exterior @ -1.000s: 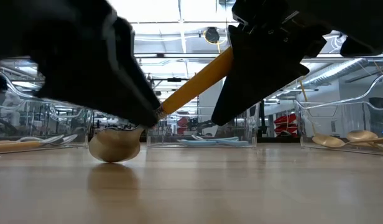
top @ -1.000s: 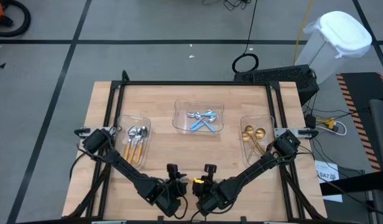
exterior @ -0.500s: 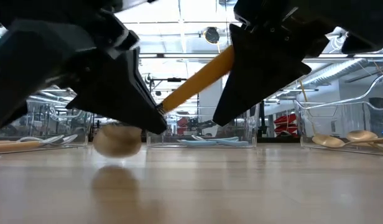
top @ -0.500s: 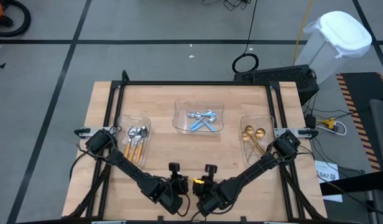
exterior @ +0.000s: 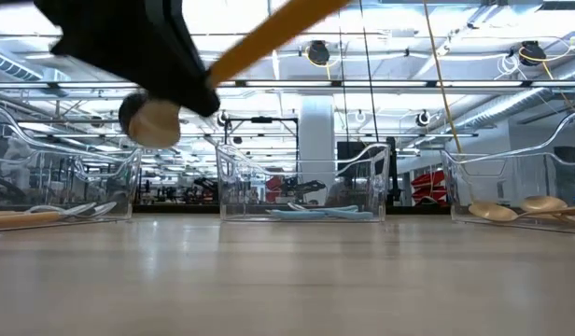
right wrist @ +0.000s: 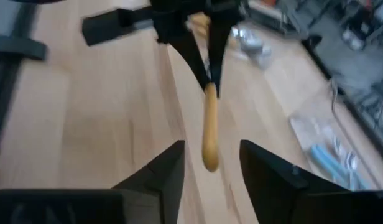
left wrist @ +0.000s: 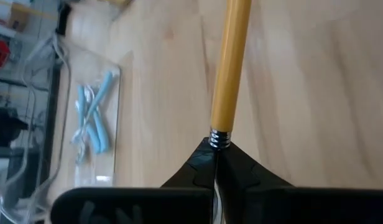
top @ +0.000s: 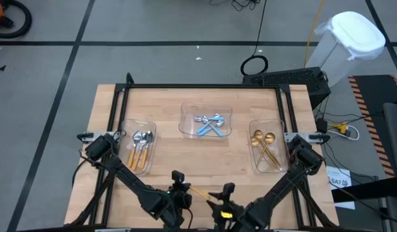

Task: Sort silverware by color (type)
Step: Put the yellow spoon into the left transparent bin

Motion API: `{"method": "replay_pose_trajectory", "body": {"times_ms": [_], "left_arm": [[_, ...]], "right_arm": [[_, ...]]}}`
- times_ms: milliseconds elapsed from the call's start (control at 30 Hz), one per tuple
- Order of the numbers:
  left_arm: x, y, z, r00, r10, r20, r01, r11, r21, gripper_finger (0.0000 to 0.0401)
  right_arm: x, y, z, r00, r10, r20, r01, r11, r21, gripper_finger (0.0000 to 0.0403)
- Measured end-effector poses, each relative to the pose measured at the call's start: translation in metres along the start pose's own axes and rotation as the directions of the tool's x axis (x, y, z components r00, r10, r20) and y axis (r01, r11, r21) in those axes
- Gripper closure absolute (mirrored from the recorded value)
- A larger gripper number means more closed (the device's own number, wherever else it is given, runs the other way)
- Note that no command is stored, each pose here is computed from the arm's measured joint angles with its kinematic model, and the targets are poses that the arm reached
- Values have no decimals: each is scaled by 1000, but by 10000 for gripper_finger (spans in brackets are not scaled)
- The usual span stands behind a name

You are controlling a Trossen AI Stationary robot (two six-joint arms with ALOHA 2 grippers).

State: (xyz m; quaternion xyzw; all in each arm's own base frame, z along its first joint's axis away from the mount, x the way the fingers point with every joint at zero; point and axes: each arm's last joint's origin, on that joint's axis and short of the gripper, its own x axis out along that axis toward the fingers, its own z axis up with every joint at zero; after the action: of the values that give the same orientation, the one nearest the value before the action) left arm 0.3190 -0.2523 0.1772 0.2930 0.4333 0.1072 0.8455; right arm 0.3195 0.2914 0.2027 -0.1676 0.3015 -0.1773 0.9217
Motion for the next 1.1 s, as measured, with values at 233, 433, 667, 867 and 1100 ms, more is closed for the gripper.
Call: {"method": "replay_pose_trajectory", "body": {"times_ms": [233,433,667,867,1100], "left_arm": [[-13,-1,11,999,-19,43,18,1000,20,399],[-18,0,16,998,-25,61,24,1000,18,400],[-17,1,17,998,-32,57,32,999,-13,392],[-16,2,17,998,-26,54,29,998,-52,367],[-22,-1,16,992,75,97,-58,984,-170,313]], "right_arm": [[-6,10,7,997,27,79,-23,998,-50,257],[-5,10,8,996,29,82,-21,996,-91,330],[-6,10,8,996,25,87,-12,989,-146,377],[-6,9,7,997,21,79,-4,977,-214,377],[-6,4,0,997,-45,62,62,954,-293,377]]}}
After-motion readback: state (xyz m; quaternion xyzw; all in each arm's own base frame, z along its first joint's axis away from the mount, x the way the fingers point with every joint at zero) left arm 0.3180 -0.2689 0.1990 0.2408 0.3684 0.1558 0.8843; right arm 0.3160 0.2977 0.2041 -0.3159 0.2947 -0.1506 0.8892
